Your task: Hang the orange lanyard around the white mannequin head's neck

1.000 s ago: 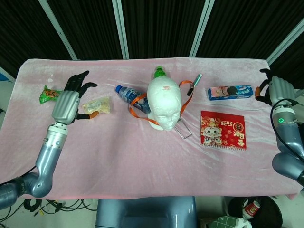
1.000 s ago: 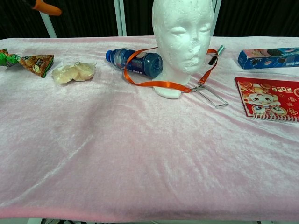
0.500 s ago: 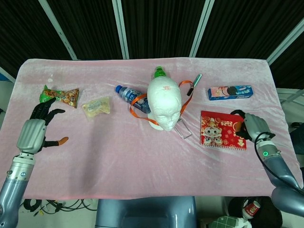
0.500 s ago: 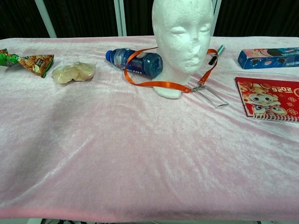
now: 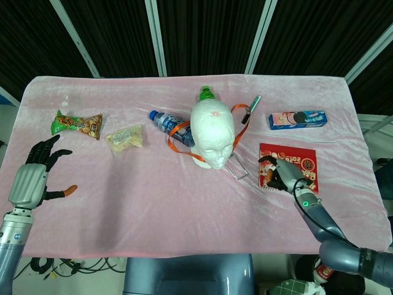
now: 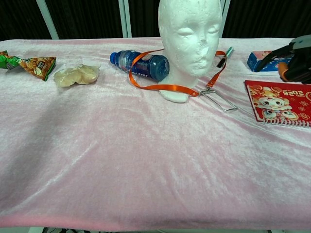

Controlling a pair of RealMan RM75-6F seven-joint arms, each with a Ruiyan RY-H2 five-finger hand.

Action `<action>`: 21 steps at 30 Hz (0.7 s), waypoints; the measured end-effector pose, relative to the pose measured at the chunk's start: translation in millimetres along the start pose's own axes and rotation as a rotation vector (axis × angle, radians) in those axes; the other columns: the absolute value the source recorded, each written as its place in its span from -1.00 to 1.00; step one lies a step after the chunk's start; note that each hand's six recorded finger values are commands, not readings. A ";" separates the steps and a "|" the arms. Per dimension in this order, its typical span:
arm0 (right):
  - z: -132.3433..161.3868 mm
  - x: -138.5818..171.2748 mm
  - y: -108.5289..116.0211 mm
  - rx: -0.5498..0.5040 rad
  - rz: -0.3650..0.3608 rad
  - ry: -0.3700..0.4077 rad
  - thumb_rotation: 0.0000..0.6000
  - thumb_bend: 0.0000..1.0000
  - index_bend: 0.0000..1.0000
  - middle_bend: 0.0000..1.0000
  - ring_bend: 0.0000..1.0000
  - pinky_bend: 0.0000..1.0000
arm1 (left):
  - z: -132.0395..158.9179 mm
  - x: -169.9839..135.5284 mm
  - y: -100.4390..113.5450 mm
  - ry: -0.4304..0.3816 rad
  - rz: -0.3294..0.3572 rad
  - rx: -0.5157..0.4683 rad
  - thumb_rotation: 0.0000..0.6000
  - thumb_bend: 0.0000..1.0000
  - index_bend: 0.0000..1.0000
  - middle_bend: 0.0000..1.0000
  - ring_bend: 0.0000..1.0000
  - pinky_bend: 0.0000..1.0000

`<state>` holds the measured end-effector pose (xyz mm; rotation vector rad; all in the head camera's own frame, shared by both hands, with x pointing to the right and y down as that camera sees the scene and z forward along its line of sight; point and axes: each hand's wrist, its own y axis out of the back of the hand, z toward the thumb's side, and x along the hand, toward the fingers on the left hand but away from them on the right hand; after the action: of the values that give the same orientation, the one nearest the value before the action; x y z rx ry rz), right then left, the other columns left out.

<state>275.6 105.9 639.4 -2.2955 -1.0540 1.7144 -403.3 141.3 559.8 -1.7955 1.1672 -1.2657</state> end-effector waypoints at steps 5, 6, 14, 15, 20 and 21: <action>13.5 -12.9 -18.7 0.009 0.027 0.019 1.00 0.96 -0.44 1.00 1.00 1.00 | -1.5 1.4 -1.7 0.001 0.000 0.003 1.00 -0.94 -0.48 -0.96 -1.00 -1.00; 15.6 -15.2 -23.0 0.014 0.033 0.020 1.00 0.96 -0.44 1.00 1.00 1.00 | -1.8 1.7 -2.4 0.002 0.000 0.000 1.00 -0.94 -0.48 -0.96 -1.00 -1.00; 22.3 -29.4 -51.7 0.027 0.079 0.009 1.00 0.96 -0.44 1.00 1.00 1.00 | -3.0 4.4 -6.6 0.011 -0.008 -0.003 1.00 -0.94 -0.48 -0.96 -1.00 -1.00; 23.1 -31.9 -55.0 0.028 0.084 0.006 1.00 0.96 -0.44 1.00 1.00 1.00 | -2.8 4.7 -6.4 0.011 -0.006 -0.001 1.00 -0.94 -0.48 -0.96 -1.00 -1.00; 25.8 -38.8 -63.7 0.034 0.093 0.002 1.00 0.96 -0.44 1.00 1.00 1.00 | -3.4 3.3 -6.2 0.017 -0.006 0.006 1.00 -0.94 -0.48 -0.96 -1.00 -1.00; 26.0 -40.5 -65.2 0.033 0.094 -0.001 1.00 0.96 -0.44 1.00 1.00 1.00 | -3.0 2.3 -6.1 0.018 -0.006 0.006 1.00 -0.94 -0.48 -0.96 -1.00 -1.00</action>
<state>217.0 123.9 692.4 -2.3594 -0.9255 1.7522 -404.0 141.6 567.0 -1.7881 1.1681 -1.2901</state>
